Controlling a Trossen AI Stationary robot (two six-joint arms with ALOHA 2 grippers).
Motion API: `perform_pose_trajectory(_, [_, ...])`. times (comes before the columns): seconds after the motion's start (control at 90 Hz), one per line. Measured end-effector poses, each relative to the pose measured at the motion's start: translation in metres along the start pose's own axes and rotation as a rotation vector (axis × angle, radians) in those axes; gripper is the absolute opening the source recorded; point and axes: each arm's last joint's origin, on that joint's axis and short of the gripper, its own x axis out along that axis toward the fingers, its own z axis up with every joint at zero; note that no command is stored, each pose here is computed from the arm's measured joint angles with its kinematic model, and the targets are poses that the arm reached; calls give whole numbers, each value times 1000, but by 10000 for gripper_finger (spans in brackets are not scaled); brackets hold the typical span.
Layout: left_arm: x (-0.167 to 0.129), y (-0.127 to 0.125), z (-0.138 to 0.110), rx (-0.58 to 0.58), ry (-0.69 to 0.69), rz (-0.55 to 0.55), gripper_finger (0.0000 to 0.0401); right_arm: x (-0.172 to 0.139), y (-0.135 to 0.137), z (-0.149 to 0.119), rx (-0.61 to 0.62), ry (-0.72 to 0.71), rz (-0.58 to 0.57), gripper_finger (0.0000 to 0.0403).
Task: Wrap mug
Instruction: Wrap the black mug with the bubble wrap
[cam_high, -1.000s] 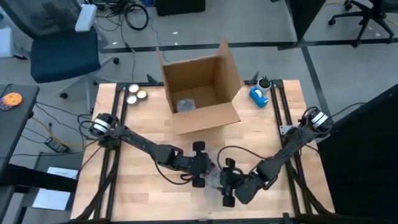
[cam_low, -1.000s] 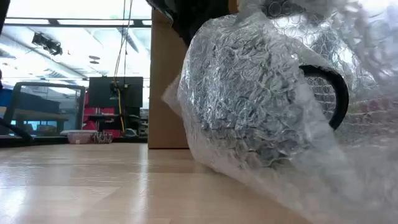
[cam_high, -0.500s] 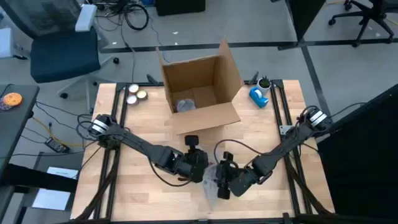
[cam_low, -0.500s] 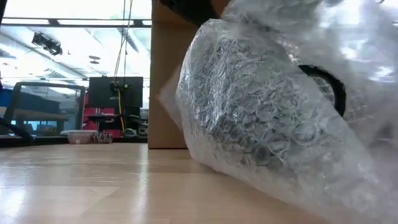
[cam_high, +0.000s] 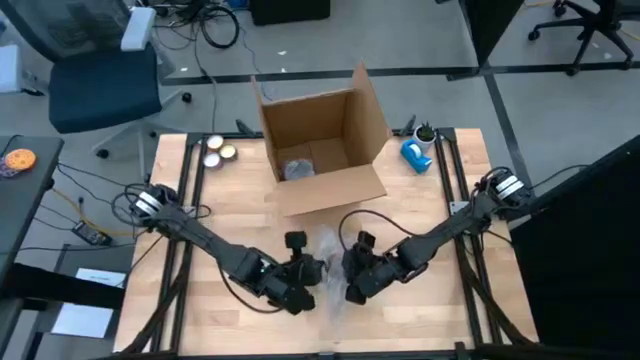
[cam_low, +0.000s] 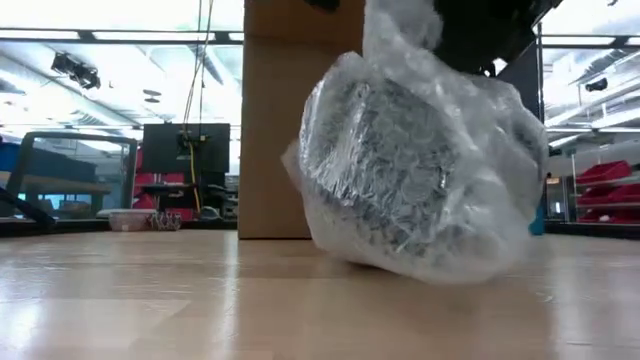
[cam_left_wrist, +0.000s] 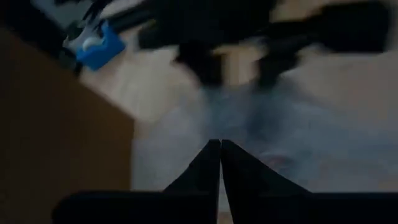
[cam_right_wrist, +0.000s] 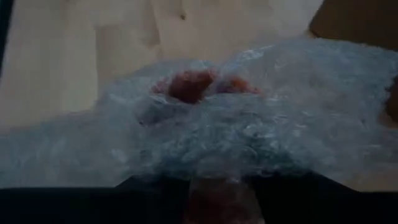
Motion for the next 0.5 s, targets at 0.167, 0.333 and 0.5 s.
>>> perform_pose_trajectory(0.167, [9,-12,5,10,-54,-109,0,3,-4,2,-80,25,32,122])
perform_pose_trajectory(0.333, [48,-16,-4,1,-16,-179,0,8,-10,7,-109,52,67,122])
perform_pose_trajectory(0.5, [76,-7,-14,-19,55,-138,0,8,-11,7,-112,71,85,122])
